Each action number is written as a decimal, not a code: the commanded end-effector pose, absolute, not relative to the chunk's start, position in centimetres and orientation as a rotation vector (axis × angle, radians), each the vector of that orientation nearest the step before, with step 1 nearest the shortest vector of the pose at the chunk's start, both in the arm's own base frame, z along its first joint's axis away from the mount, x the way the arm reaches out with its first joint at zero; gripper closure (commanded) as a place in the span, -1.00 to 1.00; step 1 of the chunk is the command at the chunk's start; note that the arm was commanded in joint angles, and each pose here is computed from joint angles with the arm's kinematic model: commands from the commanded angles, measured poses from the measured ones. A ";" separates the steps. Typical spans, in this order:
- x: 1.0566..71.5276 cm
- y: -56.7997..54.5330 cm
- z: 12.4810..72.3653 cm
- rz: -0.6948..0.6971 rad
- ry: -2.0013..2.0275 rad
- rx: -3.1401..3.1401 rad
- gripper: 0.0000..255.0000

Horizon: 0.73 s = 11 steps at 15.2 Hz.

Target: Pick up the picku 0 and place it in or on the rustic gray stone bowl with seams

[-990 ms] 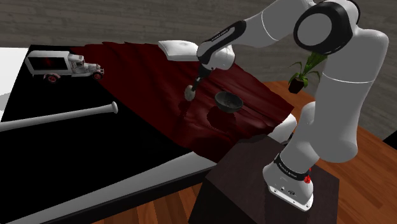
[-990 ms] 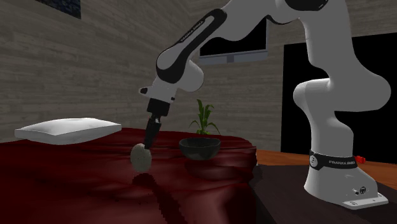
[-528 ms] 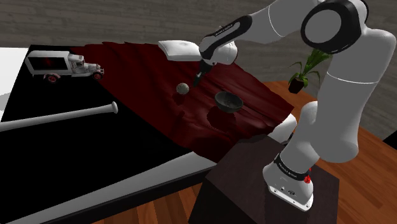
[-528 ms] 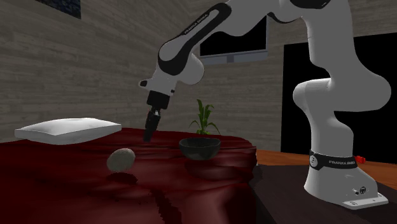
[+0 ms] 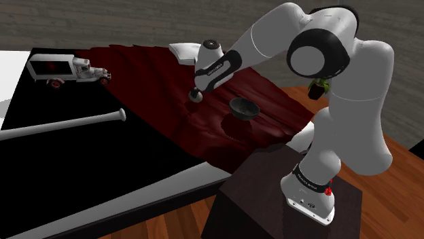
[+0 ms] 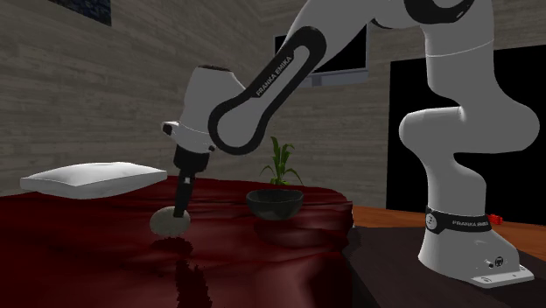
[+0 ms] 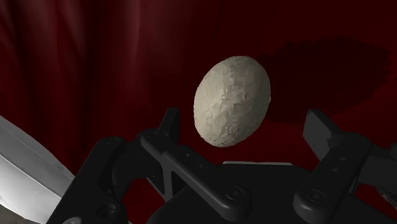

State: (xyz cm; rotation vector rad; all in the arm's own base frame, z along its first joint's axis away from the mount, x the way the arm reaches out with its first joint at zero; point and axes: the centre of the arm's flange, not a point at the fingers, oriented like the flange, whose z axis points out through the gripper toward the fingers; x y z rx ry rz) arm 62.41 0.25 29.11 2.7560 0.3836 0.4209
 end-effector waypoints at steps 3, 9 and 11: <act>63.3 -0.1 27.3 0.423 0.377 2.744 -1.00; 63.7 -0.5 26.0 0.423 0.377 2.744 -1.00; 63.7 -0.5 26.0 0.423 0.377 2.744 -1.00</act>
